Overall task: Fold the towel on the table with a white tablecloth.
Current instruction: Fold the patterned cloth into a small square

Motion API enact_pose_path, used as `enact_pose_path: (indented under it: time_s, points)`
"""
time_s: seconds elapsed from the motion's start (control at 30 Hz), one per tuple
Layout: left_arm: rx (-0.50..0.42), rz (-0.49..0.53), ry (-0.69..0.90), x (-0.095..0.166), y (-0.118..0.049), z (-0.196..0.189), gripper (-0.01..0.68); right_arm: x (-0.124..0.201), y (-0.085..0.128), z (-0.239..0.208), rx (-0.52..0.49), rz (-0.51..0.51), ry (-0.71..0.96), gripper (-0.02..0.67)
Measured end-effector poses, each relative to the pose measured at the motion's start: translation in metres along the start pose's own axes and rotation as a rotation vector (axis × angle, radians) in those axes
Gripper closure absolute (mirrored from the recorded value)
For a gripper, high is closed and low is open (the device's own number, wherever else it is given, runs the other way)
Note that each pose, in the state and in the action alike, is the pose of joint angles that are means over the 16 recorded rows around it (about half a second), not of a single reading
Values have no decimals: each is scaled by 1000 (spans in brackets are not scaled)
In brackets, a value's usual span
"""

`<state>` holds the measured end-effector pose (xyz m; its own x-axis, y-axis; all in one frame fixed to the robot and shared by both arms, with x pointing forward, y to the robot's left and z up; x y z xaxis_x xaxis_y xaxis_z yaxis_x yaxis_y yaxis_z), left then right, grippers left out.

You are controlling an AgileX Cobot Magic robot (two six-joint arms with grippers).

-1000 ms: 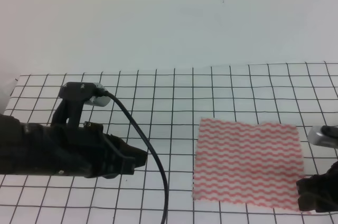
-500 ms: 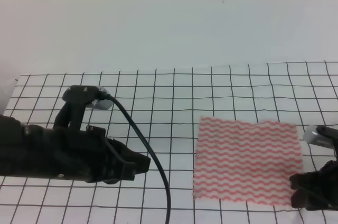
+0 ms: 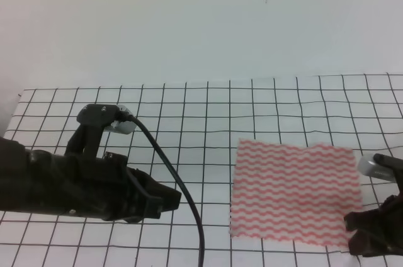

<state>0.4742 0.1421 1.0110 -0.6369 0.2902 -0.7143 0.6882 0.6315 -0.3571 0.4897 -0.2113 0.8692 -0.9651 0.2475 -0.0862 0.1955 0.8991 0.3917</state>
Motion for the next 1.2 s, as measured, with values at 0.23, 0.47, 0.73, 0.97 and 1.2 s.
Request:
enact_pose_path:
  time_s: [0.23,0.47,0.73,0.97,1.2]
  points:
    - [3,0,3,0,0,0,674,-10,11,-14,-21,-44,-40,521]
    - [6,1,4,1,-1,0,674,-24,16,-25,-18,-87,-115,595]
    - [4,2,5,1,0,1,674,-38,16,-28,6,-155,-193,650]
    - [-2,10,10,1,1,0,674,-41,16,-31,47,-375,-181,618]
    - [-9,29,22,3,1,0,674,-30,20,-31,73,-685,-74,506]
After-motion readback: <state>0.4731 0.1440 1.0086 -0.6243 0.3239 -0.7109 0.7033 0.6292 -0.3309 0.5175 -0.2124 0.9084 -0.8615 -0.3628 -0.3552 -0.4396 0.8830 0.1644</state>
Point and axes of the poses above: a point on each arm's last joint axis where the gripper is mounted, z pointing out along that axis toward the gripper, y along the wrist's bending axis when the last joint is at zero, x = y × z, the point moved 5 cm from there along z, pointing out along that axis toward the gripper, and after that the axes turned 13 degrees about z, right-handed, at the moved point
